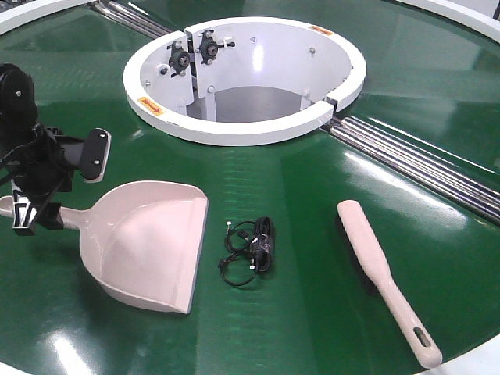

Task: Clean and inspect green conveyor with broom and dustpan
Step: 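Lower the left gripper onto the pink dustpan handle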

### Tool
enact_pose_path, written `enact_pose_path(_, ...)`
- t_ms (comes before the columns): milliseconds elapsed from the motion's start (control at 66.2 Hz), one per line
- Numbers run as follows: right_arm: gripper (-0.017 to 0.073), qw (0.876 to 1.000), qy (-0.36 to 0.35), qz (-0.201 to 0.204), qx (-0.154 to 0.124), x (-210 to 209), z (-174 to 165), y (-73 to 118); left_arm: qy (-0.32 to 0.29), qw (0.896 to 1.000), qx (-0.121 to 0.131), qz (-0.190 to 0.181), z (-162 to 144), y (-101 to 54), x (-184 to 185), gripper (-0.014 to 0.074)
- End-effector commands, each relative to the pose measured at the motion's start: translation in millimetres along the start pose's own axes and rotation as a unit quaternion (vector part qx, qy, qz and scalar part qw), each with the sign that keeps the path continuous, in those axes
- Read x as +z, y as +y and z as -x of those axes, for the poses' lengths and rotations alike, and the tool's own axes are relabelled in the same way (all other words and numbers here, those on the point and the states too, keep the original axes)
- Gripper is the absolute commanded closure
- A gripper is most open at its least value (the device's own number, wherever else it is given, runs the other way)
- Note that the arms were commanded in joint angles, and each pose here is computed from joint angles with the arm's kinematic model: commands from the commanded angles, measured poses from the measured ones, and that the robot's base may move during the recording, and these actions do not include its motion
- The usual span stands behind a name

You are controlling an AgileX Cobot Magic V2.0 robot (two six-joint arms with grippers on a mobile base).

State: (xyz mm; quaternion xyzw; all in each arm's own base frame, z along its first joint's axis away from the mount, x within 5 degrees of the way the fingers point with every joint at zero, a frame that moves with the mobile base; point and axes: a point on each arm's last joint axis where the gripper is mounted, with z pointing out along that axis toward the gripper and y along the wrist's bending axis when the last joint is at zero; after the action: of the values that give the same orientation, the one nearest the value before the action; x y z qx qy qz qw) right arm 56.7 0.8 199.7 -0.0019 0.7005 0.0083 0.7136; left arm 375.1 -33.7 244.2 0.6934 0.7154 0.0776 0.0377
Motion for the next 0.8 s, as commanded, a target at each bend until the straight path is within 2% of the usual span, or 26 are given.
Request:
enact_pose_path(0, 0.0568, 0.999, -0.043, 0.0, -0.002, -1.0, 6.4, 0.1, -0.008, 0.999, 0.011, 0.043, 2.9, 3.7, -22.0, 0.0113)
enact_pose_path(91, 0.0568, 0.999, -0.042, 0.0, -0.002, -1.0, 6.3, 0.1, -0.007, 0.999, 0.012, 0.035, 3.5, 4.6, -16.3, 0.0113)
enact_pose_path(287, 0.0568, 0.999, -0.042, 0.0, -0.002, -1.0, 6.3, 0.1, 0.003, 0.999, 0.034, 0.016, 13.8, 5.9, 0.6, 0.0113)
enact_pose_path(348, 0.0568, 0.999, -0.042, 0.0, -0.002, -1.0, 6.3, 0.1, 0.017, 0.999, 0.046, 0.013, 15.4, 7.0, 5.9, 0.0125)
enact_pose_path(438, 0.0568, 0.999, -0.042, 0.0, -0.002, -1.0, 6.3, 0.1, 0.024, 0.999, 0.043, -0.005, 15.1, 6.1, 13.0, 0.0163)
enact_pose_path(544, 0.0568, 0.999, -0.042, 0.0, -0.002, -1.0, 6.3, 0.1, 0.032, 0.998, 0.044, -0.034, 13.7, 2.9, 19.0, 0.0251)
enact_pose_path(620, 0.0568, 0.999, -0.042, 0.0, -0.002, -1.0, 6.3, 0.1, 0.041, 0.997, 0.048, -0.044, 12.7, 1.6, 20.1, 0.0361)
enact_pose_path(786, 0.0568, 0.999, -0.042, 0.0, -0.002, -1.0, 6.3, 0.1, 0.039, 0.997, 0.045, -0.039, 12.0, 0.6, 12.5, 0.0599)
